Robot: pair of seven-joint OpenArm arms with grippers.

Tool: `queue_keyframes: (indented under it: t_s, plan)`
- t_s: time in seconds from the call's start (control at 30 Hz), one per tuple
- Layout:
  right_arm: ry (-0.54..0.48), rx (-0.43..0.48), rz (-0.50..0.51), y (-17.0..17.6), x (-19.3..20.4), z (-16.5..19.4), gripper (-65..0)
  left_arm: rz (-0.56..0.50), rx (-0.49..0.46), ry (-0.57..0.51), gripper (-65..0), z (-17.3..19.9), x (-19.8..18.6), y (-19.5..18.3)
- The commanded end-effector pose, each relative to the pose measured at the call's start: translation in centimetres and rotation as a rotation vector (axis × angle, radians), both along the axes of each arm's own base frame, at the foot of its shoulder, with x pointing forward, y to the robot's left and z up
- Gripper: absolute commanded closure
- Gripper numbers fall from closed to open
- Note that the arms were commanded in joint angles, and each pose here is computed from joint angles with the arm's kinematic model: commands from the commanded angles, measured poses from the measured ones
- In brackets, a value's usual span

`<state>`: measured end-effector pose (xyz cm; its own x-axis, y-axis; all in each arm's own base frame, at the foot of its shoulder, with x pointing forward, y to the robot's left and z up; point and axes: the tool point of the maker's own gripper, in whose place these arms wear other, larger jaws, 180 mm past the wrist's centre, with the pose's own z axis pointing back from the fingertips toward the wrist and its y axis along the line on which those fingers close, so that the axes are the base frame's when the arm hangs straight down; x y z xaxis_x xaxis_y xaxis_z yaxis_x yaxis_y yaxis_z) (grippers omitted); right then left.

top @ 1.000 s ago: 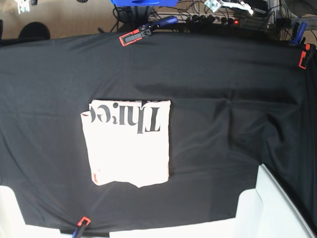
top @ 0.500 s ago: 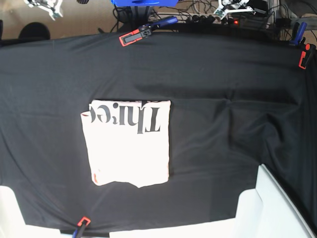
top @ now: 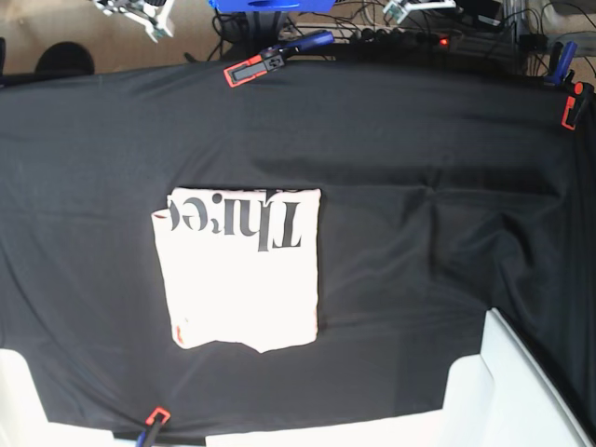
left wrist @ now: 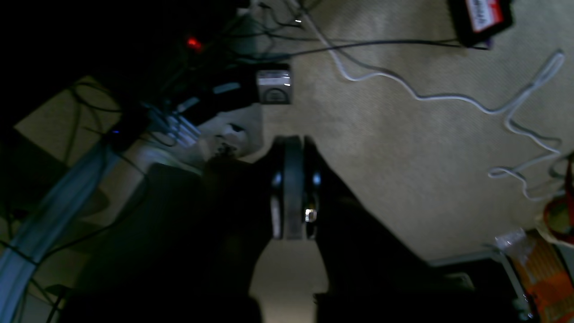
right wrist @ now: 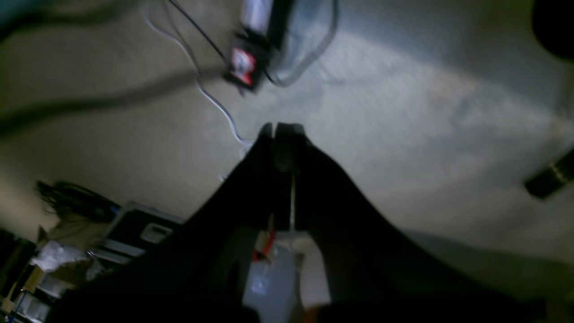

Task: Fold the T-shirt properly

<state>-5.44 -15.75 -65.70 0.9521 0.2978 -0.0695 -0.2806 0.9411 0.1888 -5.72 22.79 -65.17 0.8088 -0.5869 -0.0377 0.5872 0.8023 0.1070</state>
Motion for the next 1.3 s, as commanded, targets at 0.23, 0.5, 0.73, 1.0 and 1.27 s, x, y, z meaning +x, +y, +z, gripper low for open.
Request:
queue_keyframes:
  t_s: [0.23, 0.5, 0.73, 1.0, 1.27]
  plan:
    - [-0.011, -0.032, -0.005, -2.1, 0.4, 0.1, 0.0, 0.005, -0.017, -0.028, 0.0, -0.3, 1.5, -1.2]
    - [0.003, -0.033, -0.009, -2.2, -0.7, 0.2, 0.0, 0.006, -0.024, -0.048, 0.0, -0.4, 2.7, -1.6]
    - [0.002, -0.03, -0.009, -2.0, -0.7, 0.2, 0.0, 0.01, -0.042, -0.051, 0.0, -0.6, 3.0, -2.9]
    - [0.0, -0.029, -0.008, -2.0, -0.6, 0.2, 0.0, 0.013, -0.06, -0.056, 0.0, -0.7, 3.1, -4.1]
    - [-0.008, -0.028, -0.001, -2.0, -0.1, 0.1, 0.0, 0.013, -0.06, -0.064, -1.0, -0.7, 3.8, -4.1]
